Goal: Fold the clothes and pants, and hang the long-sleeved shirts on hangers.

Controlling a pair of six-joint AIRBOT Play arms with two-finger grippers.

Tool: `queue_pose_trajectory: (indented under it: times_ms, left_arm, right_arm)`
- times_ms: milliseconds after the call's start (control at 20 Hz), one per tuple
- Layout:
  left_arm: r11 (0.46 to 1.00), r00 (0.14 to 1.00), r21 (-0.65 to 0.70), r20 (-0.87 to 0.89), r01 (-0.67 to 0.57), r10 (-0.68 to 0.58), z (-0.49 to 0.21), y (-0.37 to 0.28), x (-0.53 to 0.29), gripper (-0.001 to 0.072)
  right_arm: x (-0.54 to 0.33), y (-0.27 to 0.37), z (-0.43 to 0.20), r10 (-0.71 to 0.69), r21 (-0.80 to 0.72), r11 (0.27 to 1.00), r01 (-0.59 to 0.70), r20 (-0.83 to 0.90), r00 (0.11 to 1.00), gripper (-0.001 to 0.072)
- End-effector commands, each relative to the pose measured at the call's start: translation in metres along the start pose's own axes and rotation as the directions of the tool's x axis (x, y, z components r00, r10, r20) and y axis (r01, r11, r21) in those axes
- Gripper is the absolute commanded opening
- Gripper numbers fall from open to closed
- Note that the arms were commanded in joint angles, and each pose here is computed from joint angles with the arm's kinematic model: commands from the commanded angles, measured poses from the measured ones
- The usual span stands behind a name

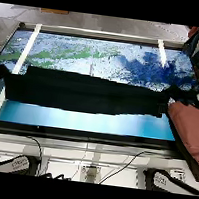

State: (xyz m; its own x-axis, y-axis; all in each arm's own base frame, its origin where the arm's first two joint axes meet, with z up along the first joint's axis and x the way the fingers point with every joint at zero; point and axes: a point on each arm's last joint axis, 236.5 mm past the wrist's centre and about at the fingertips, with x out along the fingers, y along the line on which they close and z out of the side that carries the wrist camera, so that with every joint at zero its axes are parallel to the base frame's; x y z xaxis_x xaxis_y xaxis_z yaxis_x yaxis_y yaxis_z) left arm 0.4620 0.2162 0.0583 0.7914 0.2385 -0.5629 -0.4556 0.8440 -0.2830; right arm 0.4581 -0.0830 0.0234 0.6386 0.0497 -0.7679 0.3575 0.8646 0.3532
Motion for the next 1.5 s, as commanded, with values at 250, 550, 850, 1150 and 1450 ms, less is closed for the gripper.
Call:
queue_pose_trajectory:
  times_ms: [250,550,850,1150,1450]
  left_arm:
    - [0.997,0.997,-0.077,0.072,0.005,0.001,-0.013,-0.027,0.071,0.0507]
    - [0.987,0.992,0.159,-0.112,-0.035,0.054,-0.025,-0.004,0.02,0.0701]
    - [0.991,0.809,-0.023,-0.58,-0.134,0.096,-0.13,0.072,-0.051,0.0589]
    - [0.905,0.907,-0.415,-0.41,-0.096,-0.092,-0.147,0.038,-0.001,0.0698]
    - [0.858,0.926,-0.513,-0.325,-0.003,-0.191,-0.161,0.012,0.05,0.0698]
  right_arm:
    - [0.102,0.007,0.024,-0.001,0.084,0.996,-0.002,0.039,0.999,0.0524]
    - [0.079,0.01,0.021,-0.004,0.057,0.998,0.005,-0.013,1.0,0.0698]
    - [0.07,0.007,0.003,-0.024,-0.041,0.999,0.02,-0.097,0.995,0.0692]
    - [0.07,0.007,0.0,-0.027,-0.08,0.997,0.018,-0.111,0.993,0.0692]
    - [0.07,0.007,0.001,-0.026,-0.081,0.997,0.017,-0.107,0.994,0.0691]
